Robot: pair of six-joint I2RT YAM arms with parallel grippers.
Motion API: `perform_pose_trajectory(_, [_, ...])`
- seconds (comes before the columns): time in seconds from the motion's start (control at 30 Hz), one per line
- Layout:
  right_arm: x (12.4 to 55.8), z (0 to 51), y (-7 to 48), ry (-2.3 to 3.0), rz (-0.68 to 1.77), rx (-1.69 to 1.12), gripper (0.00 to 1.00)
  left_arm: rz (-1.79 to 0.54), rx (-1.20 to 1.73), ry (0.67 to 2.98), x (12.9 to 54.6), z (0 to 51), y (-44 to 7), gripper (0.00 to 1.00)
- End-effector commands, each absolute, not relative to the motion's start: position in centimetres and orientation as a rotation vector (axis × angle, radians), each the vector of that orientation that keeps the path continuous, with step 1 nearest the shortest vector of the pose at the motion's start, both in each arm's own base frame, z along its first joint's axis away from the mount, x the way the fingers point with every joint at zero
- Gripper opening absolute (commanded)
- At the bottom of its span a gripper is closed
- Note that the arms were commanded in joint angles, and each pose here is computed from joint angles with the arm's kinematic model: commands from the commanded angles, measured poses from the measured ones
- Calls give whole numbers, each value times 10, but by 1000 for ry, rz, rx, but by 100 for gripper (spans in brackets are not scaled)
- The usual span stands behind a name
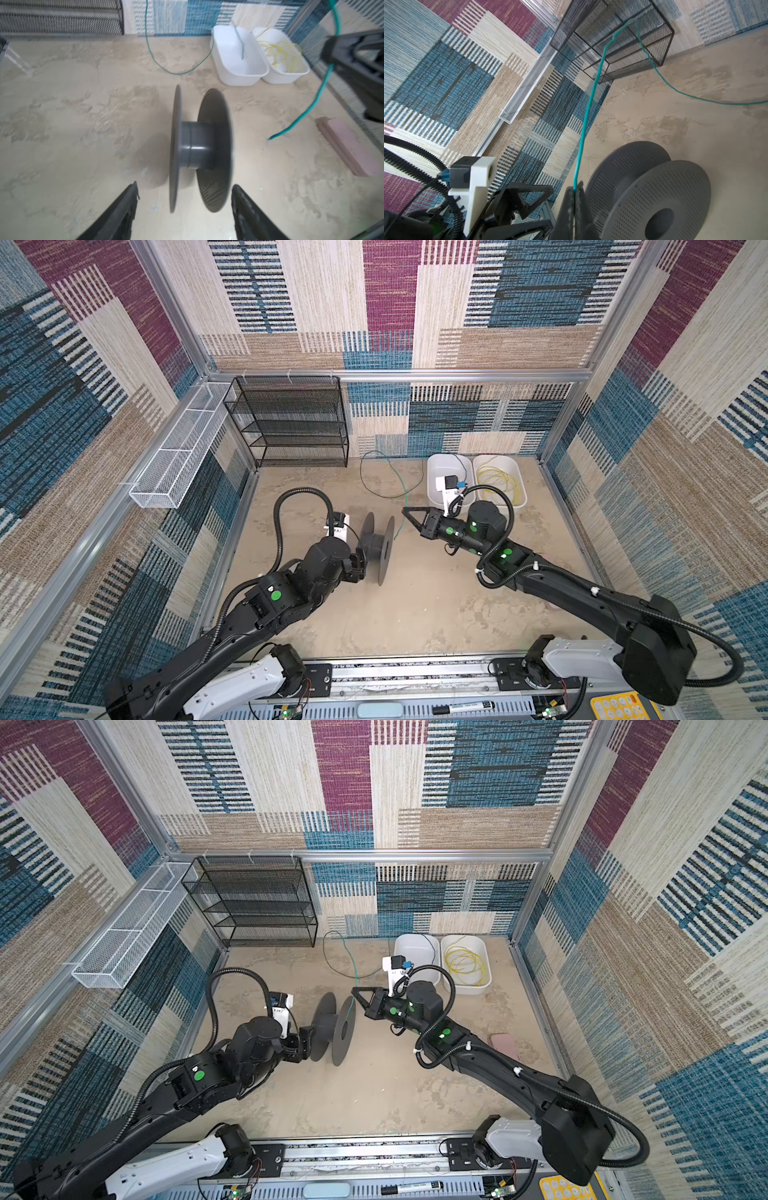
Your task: Wrap the cables
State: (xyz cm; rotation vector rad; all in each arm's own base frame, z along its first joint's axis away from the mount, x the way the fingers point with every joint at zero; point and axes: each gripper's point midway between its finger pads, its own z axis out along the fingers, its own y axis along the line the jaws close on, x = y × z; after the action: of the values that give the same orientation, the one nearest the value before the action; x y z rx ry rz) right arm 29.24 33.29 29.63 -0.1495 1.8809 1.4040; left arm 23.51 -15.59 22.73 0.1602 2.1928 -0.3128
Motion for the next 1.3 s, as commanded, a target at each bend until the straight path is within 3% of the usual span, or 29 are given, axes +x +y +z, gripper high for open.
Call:
perform_pose_trajectory(0.0, [286,307,364,1838,1506,-250,0,-547,191,2225,229,205,-180,67])
perform_pose_trajectory(0.07, [288,303,379,1849,1514,-270,0,-576,212,2221,229,194,-185,58])
perform_pose_trajectory(0.33, [287,274,406,1933,1536,-297,0,-596,269,2104,230,196,-185,53])
perform_pose_trajectory(0.63, [279,252,424,1977,1588,-274,0,-723,213,2050,236,197,-184,52])
perform_pose_trajectory(1.27, [258,239,418,1987,1772,-195,0,-753,118,2037,246,184,-184,44])
